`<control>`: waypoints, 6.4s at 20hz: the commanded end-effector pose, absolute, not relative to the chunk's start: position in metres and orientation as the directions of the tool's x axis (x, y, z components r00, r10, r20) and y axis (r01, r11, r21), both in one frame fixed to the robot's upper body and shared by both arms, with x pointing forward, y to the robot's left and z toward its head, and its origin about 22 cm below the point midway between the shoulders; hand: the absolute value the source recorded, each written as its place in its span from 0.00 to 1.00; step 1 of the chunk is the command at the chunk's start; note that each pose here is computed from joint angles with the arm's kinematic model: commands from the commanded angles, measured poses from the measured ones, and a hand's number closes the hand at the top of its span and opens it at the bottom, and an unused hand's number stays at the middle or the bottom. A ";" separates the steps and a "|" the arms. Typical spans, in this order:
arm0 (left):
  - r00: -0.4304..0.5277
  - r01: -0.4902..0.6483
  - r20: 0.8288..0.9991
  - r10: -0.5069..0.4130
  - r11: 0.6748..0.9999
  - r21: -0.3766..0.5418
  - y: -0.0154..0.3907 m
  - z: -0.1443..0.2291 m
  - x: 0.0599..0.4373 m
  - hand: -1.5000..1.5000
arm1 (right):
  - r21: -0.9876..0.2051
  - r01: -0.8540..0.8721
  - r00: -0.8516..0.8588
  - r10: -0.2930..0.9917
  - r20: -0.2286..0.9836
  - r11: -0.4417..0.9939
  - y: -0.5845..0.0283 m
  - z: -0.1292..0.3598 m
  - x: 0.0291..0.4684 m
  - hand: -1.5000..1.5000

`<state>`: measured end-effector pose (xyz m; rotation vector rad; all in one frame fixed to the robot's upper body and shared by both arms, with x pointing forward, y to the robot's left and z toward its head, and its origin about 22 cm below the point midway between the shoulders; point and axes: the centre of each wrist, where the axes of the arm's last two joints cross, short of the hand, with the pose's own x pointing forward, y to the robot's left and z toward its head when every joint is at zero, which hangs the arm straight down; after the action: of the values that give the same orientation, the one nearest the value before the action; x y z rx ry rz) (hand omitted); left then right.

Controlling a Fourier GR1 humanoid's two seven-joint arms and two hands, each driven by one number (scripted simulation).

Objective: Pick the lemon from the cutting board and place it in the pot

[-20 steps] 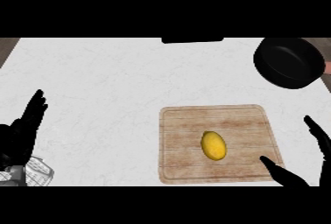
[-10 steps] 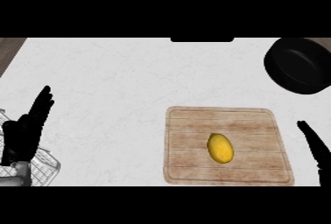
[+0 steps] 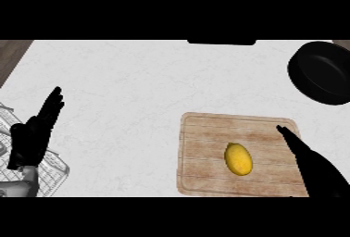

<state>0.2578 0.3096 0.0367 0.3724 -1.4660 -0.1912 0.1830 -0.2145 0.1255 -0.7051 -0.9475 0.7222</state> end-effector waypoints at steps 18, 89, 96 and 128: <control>0.203 -0.137 0.917 -0.344 0.917 0.374 0.320 0.023 0.243 0.50 | -0.719 -0.521 0.488 0.852 0.191 0.460 -0.162 0.107 0.276 0.00; 0.184 -0.115 0.917 -0.353 0.919 0.377 0.332 0.030 0.225 0.50 | -0.832 0.346 -0.138 0.900 0.413 0.434 -0.334 0.274 0.333 1.00; 0.159 -0.129 0.922 -0.352 0.919 0.373 0.318 0.030 0.240 0.50 | -0.813 0.351 -0.125 0.884 0.451 0.464 -0.369 0.269 0.381 1.00; 0.111 -0.089 0.924 -0.365 0.923 0.375 0.296 0.044 0.259 0.50 | -0.749 0.254 -0.110 0.788 0.606 0.612 -0.405 0.197 0.435 0.00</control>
<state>0.2609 0.2939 0.0441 0.3536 -1.4946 -0.2316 0.4342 -0.4031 0.1946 -0.9099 -1.6041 0.6277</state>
